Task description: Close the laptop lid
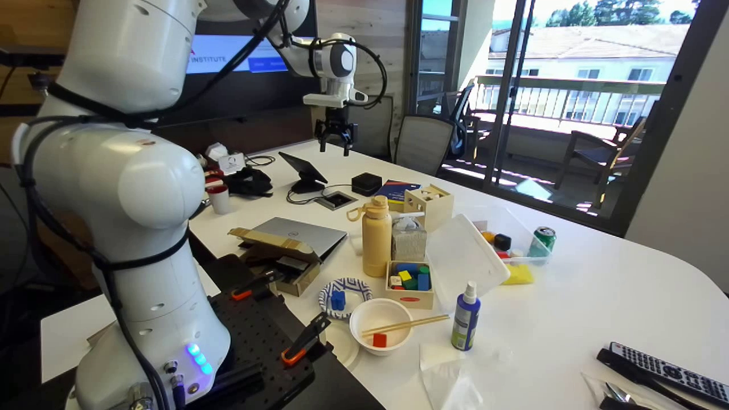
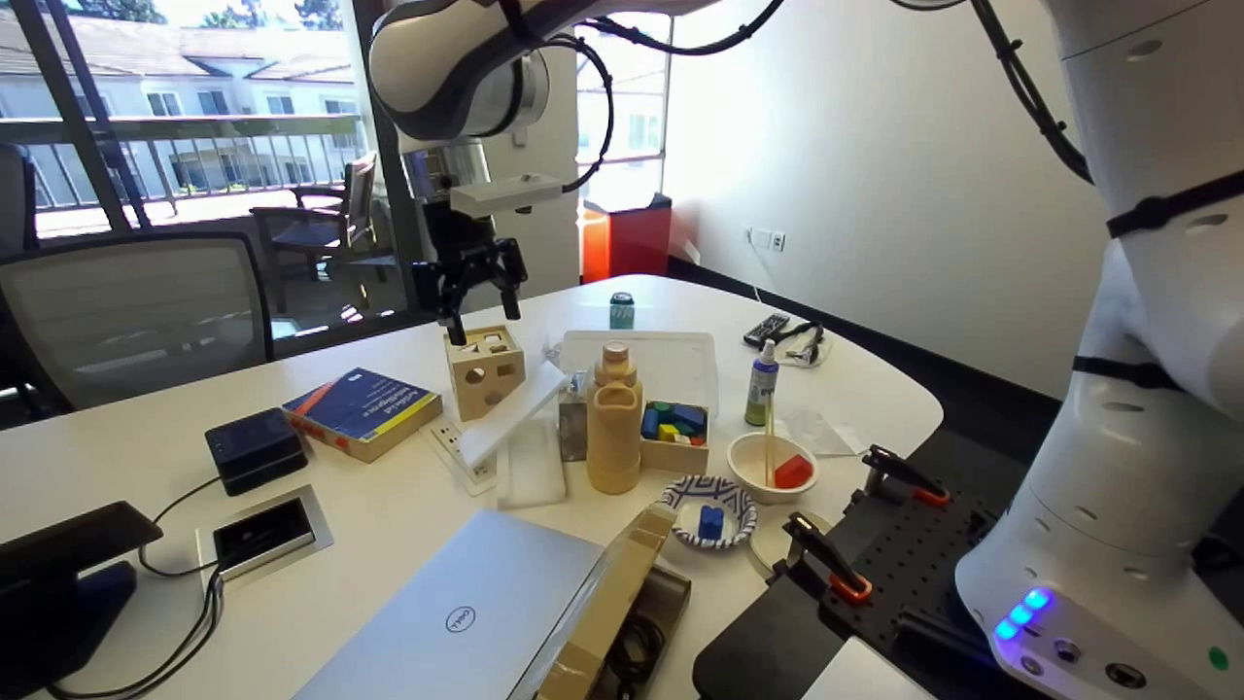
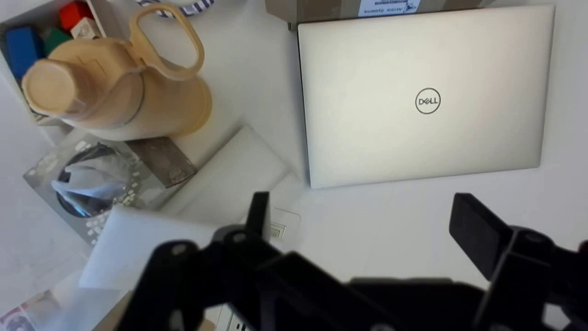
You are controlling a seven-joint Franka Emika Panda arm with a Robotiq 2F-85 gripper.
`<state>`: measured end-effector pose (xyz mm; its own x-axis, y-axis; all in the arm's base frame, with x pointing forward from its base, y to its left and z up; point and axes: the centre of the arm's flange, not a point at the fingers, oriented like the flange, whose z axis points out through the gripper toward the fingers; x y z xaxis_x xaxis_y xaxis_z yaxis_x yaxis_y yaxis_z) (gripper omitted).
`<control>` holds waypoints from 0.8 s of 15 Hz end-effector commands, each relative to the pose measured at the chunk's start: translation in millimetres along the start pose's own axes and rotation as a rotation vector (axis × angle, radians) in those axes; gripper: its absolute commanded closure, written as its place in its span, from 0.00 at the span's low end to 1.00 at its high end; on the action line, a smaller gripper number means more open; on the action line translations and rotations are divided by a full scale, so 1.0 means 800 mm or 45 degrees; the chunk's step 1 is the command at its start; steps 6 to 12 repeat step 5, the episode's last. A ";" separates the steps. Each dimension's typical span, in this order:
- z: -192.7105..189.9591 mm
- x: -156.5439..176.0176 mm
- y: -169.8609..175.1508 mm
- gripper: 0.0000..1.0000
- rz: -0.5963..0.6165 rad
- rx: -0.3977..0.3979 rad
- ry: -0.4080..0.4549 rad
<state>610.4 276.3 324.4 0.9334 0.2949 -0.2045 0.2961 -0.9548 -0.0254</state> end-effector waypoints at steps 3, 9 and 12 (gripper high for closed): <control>0.011 -0.072 0.017 0.00 0.055 -0.012 -0.050; 0.019 -0.079 0.020 0.00 0.049 -0.011 -0.073; 0.019 -0.079 0.020 0.00 0.049 -0.011 -0.073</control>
